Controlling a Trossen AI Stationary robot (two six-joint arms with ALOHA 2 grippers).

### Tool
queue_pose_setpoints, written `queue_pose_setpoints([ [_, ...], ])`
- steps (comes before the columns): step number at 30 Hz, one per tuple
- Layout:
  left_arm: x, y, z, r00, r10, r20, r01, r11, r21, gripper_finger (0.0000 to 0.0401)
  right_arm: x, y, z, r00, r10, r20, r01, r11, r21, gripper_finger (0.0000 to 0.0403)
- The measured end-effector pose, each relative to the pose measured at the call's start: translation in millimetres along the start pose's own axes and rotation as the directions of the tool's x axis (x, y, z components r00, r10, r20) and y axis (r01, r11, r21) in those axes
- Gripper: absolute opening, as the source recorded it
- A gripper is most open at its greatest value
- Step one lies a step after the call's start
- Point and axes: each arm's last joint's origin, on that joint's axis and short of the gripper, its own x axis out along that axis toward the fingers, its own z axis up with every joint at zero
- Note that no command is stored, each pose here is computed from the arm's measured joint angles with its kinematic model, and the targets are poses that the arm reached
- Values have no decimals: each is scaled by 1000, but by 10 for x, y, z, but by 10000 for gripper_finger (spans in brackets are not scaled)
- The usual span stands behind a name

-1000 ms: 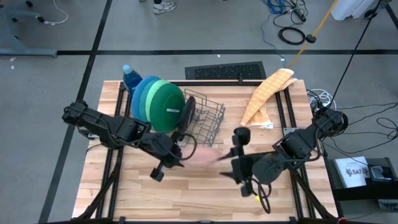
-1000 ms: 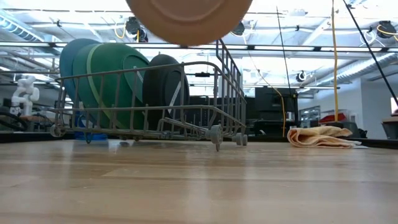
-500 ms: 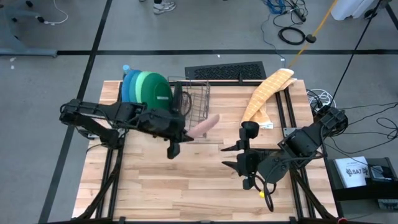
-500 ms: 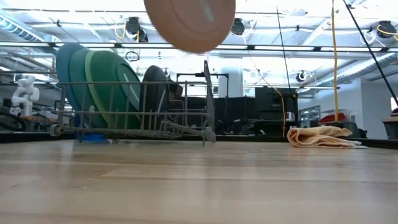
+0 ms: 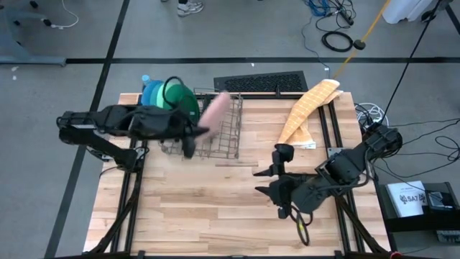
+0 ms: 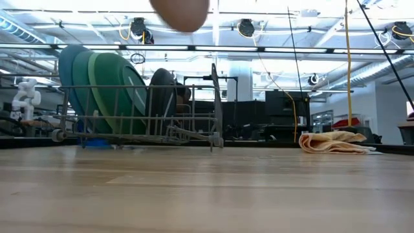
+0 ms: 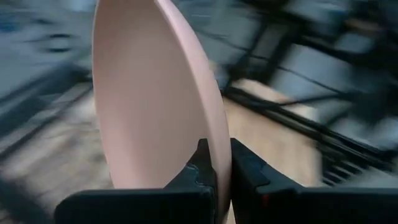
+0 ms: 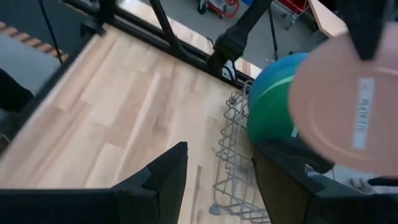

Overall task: Sort dishes
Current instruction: Put the pink plate into the dishwasher rack

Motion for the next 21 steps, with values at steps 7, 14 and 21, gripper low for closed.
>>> queue_pose_setpoints([
  [7,300,168,-14,973,230,-2,-227,959,-172,12,89,19,-31,1000,-13,0,13,1000,5,173],
  [14,779,261,-31,953,300,-34,-301,936,-182,12,248,235,-123,998,-45,37,44,999,22,173],
  [21,1117,525,-52,913,399,-91,-409,887,-216,12,343,364,-237,999,-40,21,40,999,-10,173],
])
